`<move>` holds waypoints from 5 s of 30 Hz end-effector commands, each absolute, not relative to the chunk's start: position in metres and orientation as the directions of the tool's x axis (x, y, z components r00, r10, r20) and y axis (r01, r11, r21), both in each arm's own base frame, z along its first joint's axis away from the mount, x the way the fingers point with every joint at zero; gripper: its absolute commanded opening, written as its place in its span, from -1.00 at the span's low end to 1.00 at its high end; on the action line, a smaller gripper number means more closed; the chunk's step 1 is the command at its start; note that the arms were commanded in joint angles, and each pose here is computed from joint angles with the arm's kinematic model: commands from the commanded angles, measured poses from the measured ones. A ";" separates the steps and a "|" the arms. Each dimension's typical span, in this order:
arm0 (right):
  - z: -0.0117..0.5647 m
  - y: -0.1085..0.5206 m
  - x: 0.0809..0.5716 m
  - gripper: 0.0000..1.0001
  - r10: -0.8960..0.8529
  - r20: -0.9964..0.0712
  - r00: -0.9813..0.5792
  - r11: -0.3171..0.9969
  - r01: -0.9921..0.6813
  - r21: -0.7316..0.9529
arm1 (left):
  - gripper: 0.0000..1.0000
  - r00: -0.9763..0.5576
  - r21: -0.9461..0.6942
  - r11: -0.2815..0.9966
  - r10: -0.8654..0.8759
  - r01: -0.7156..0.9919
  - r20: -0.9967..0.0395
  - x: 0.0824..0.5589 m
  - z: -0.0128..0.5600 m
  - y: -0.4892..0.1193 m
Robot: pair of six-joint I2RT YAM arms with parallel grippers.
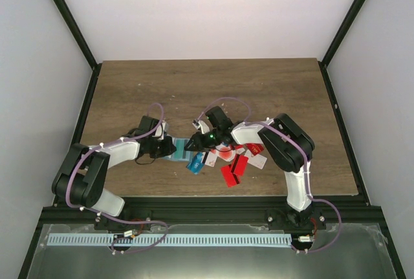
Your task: Put the credit cards into the card holder
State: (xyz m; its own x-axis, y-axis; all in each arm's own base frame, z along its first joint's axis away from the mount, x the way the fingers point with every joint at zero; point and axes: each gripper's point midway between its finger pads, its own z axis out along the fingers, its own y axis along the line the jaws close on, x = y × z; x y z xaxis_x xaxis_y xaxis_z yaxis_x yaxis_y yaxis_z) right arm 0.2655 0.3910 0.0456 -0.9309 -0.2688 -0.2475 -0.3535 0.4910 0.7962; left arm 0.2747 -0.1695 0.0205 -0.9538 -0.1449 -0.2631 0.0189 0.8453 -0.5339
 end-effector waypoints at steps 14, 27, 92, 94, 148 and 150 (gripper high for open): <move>0.051 0.399 0.269 -0.38 -0.271 -0.268 -0.925 0.479 -0.371 0.796 | -0.92 -0.961 -0.524 0.851 -0.128 0.021 -0.246 0.270 0.011 -0.170; 0.066 0.414 0.265 -0.37 -0.298 -0.299 -0.906 0.418 -0.406 0.813 | -0.92 -0.961 -0.530 0.848 -0.127 0.025 -0.247 0.270 0.013 -0.171; 0.132 0.485 0.265 -0.17 -0.375 -0.461 -0.804 0.283 -0.573 0.770 | -0.71 -0.813 -0.477 0.876 -0.324 -0.065 -0.485 0.266 0.131 -0.120; 0.138 0.478 0.265 -0.17 -0.365 -0.477 -0.800 0.305 -0.586 0.750 | -0.71 -0.814 -0.492 0.869 -0.318 -0.045 -0.487 0.266 0.135 -0.124; 0.050 0.168 0.114 0.19 0.103 -0.013 -0.995 0.902 0.087 0.423 | -0.38 -0.845 -0.527 0.661 0.401 0.535 -0.356 0.199 0.013 -0.383; 0.047 0.170 0.102 0.19 0.090 0.035 -0.995 0.887 0.096 0.452 | -0.38 -0.838 -0.524 0.654 0.418 0.546 -0.351 0.193 0.011 -0.384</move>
